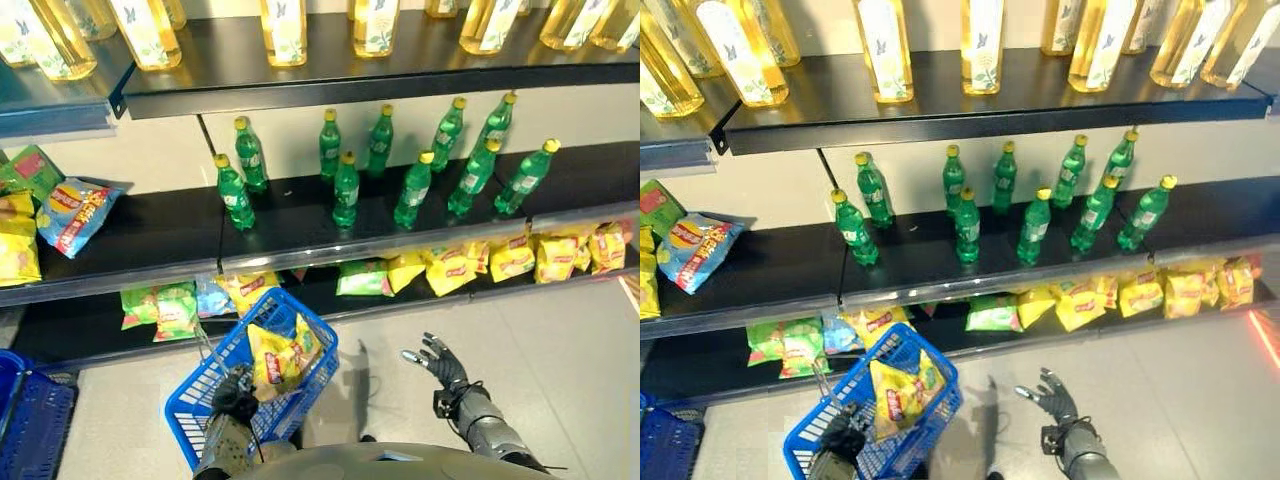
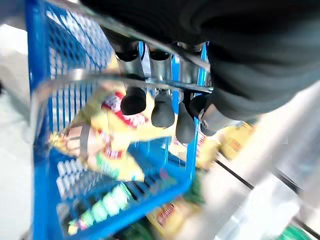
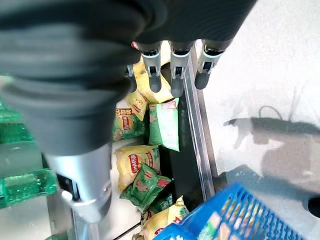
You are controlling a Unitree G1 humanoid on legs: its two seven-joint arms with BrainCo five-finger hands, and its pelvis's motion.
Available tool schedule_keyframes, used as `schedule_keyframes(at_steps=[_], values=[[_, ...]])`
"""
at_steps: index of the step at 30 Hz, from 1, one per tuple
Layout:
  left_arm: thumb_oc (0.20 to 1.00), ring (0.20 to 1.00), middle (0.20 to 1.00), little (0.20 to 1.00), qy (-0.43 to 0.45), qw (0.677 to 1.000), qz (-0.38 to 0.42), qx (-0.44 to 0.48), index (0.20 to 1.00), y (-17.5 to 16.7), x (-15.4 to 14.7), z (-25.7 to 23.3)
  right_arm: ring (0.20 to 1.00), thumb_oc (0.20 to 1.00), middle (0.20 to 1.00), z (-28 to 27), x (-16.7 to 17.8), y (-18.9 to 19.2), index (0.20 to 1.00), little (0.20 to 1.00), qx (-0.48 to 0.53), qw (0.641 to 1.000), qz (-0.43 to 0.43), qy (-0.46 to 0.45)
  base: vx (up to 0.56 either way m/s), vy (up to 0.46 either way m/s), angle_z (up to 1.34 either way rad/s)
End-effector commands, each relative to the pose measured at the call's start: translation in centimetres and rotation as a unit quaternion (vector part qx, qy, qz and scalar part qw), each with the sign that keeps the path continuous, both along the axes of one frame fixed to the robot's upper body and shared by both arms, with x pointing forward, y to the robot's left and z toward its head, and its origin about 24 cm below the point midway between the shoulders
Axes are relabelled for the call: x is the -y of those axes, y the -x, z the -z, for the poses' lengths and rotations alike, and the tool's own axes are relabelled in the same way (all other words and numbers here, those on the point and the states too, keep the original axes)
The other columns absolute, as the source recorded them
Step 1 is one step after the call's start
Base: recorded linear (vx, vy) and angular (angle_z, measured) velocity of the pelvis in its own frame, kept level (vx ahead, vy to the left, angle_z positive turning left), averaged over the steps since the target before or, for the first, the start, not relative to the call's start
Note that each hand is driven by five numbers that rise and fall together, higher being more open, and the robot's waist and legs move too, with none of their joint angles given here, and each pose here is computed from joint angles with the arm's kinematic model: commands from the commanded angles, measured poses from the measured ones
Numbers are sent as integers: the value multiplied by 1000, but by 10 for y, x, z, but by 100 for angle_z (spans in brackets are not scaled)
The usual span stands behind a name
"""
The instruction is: Pick up the snacks into the basket
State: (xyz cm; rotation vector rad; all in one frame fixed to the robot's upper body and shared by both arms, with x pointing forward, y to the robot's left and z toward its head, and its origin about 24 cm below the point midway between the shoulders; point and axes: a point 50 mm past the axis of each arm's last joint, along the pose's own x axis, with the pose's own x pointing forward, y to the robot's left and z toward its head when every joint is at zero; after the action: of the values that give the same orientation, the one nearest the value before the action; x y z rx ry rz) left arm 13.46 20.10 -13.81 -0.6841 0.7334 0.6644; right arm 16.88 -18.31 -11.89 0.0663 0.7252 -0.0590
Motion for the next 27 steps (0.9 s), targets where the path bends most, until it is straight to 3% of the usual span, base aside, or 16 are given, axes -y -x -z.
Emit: schedule_keyframes(at_steps=[1,12,27], values=[[200,200,200,200,-54,994,-31,87,200,-32,-21,-25,1000,1000,1000,-16,0,-26,1000,1000,57,998,19,-8,17,2,7],[200,200,200,200,-81,987,0,140,200,-47,-28,-44,1000,1000,1000,-36,6,-52,1000,1000,109,993,40,0,-31,-26,0],[200,200,200,200,-61,991,-32,113,200,-37,-31,-33,1000,1000,1000,-20,12,-33,1000,1000,67,997,42,2,101,-347,8]])
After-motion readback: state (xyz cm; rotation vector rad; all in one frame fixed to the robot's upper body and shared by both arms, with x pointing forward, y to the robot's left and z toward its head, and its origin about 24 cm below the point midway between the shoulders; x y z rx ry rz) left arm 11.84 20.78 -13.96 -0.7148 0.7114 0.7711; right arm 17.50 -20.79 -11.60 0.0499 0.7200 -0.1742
